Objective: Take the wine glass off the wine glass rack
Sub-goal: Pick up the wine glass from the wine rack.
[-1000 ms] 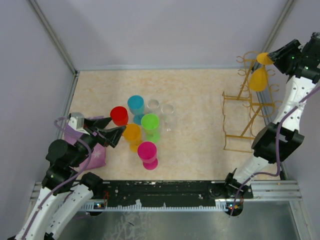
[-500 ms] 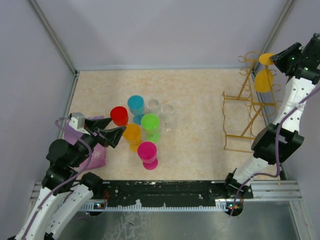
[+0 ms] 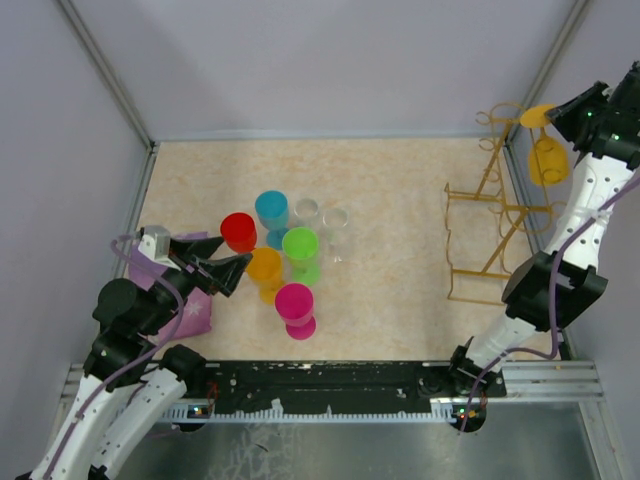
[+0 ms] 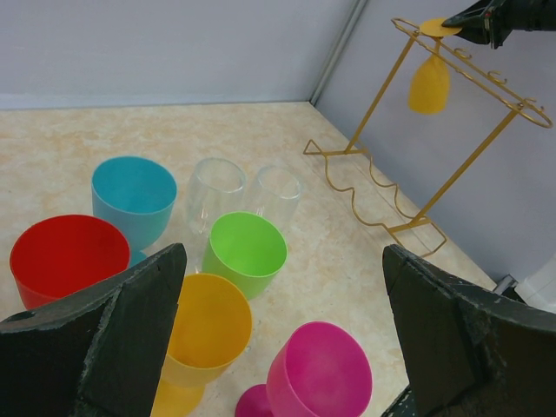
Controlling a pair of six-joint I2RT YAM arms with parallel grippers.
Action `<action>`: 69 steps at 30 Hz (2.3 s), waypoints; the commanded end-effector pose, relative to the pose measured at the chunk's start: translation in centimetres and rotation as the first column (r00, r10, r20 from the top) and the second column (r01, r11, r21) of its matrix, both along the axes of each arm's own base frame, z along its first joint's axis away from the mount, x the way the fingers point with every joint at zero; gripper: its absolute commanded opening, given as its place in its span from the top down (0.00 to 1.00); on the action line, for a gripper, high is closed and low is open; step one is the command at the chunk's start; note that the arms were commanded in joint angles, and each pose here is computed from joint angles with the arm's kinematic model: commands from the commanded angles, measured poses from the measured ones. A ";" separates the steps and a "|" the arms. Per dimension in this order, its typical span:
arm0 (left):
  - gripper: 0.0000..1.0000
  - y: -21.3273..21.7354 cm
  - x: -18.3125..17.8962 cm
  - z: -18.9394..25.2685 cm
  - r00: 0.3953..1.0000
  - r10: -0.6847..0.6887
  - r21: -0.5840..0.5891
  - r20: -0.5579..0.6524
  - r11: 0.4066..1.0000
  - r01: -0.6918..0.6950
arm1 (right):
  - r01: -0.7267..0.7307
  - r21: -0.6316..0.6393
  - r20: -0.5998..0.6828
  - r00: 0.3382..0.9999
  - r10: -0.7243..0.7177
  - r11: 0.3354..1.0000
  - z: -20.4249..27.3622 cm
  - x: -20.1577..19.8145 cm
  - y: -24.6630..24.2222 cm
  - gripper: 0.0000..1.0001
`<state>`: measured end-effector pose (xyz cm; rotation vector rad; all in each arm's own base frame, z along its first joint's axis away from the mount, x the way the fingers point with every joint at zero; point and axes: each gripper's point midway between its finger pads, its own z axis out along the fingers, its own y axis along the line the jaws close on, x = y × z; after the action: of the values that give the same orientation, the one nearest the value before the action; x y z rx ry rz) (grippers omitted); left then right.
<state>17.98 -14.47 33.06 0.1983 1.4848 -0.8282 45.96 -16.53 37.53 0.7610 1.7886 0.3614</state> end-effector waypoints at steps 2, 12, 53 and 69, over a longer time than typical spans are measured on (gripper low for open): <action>0.00 0.3 -0.6 1.3 1.000 -0.002 -0.023 0.026 1.000 0.003 | 0.011 -0.059 0.109 0.994 -0.005 0.998 4.9 -1.2 0.5 0.87; 0.00 0.4 -0.7 1.4 1.000 0.002 -0.030 0.029 1.000 -0.001 | 0.074 -0.096 0.201 0.978 -0.053 0.993 7.5 -2.3 0.2 0.94; 0.00 0.6 -0.7 2.7 0.998 0.009 -0.018 0.056 1.000 -0.008 | 0.309 -0.357 0.261 0.939 -0.223 0.882 7.4 -3.6 -0.2 1.00; 0.00 -0.6 -0.2 3.4 1.000 -0.030 -0.045 0.004 0.999 0.030 | 0.273 -0.638 0.206 0.961 -0.182 0.720 8.6 -3.4 2.0 1.00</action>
<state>18.31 -14.81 34.79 0.1851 1.4933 -0.8477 44.00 -14.09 40.47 0.5039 1.6410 -0.2429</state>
